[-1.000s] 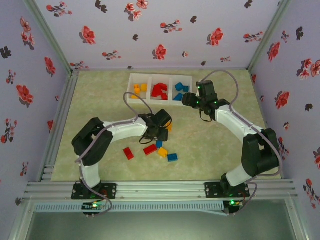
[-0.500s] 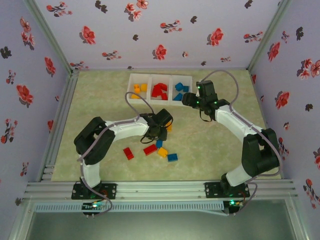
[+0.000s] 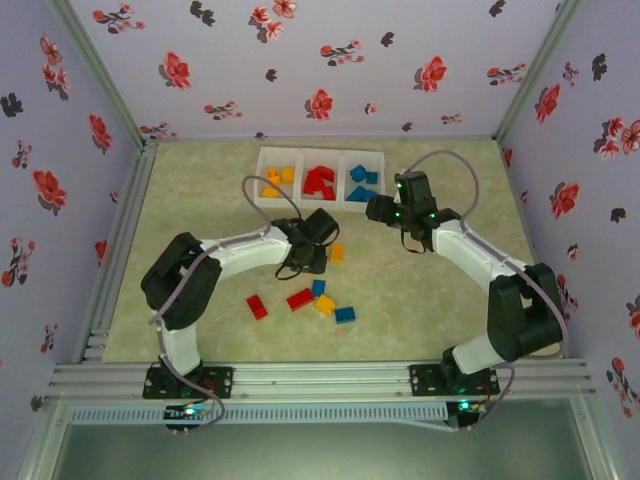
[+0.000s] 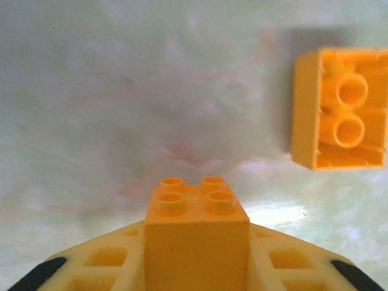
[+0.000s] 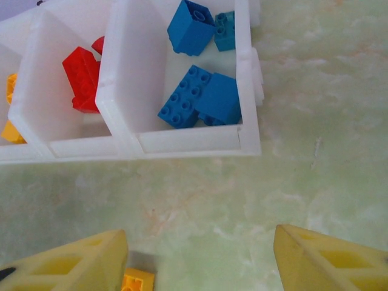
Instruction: Sort the legos into containers by color
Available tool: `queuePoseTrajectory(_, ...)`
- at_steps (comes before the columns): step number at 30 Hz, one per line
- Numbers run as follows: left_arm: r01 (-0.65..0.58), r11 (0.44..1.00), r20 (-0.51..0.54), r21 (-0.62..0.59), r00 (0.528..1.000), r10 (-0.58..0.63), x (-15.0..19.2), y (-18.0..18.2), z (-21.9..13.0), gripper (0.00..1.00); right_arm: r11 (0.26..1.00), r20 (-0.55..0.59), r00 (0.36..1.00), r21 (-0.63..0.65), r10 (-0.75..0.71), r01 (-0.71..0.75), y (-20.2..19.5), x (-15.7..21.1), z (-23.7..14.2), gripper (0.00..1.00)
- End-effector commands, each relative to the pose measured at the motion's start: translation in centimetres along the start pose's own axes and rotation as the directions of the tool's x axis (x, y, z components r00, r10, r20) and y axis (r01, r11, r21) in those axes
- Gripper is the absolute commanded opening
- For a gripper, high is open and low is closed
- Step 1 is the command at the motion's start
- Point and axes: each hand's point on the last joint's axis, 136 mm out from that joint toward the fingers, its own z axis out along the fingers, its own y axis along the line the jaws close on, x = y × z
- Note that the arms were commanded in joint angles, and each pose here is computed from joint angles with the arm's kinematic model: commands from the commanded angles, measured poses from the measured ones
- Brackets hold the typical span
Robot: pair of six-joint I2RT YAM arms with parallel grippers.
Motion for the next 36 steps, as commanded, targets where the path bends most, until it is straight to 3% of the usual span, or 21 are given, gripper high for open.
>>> queuePoseTrajectory(1,-0.030,0.999,0.109,-0.044,0.994,0.034,-4.4,2.2,-4.3,0.31,1.000,0.058,0.998,-0.024,0.016,-0.015,0.8,-0.5,-1.1,0.65)
queuePoseTrajectory(9,0.004,0.997,0.236,-0.077,0.972,0.014,-12.6,6.8,-7.3,0.31,0.999,0.069,0.998,-0.038,-0.009,0.011,2.5,1.9,-2.1,0.65)
queuePoseTrajectory(14,0.009,0.998,0.294,-0.069,0.956,0.011,-17.2,8.6,-6.3,0.33,0.999,0.046,0.999,-0.043,-0.027,0.029,3.3,3.6,-2.4,0.65)
queuePoseTrajectory(19,0.028,0.998,0.283,-0.056,0.959,-0.011,-20.2,9.8,-4.0,0.33,0.998,0.030,0.999,-0.042,-0.034,0.036,3.2,4.7,-2.9,0.65)
queuePoseTrajectory(32,0.042,0.999,0.246,-0.009,0.968,-0.039,-22.4,10.1,0.2,0.32,0.998,-0.001,0.999,-0.024,-0.051,0.051,2.7,6.3,-3.3,0.65)
queuePoseTrajectory(36,0.052,0.999,0.240,-0.009,0.970,-0.048,-22.3,10.1,0.7,0.49,0.998,-0.007,0.998,-0.024,-0.056,0.055,2.8,6.6,-3.1,0.65)
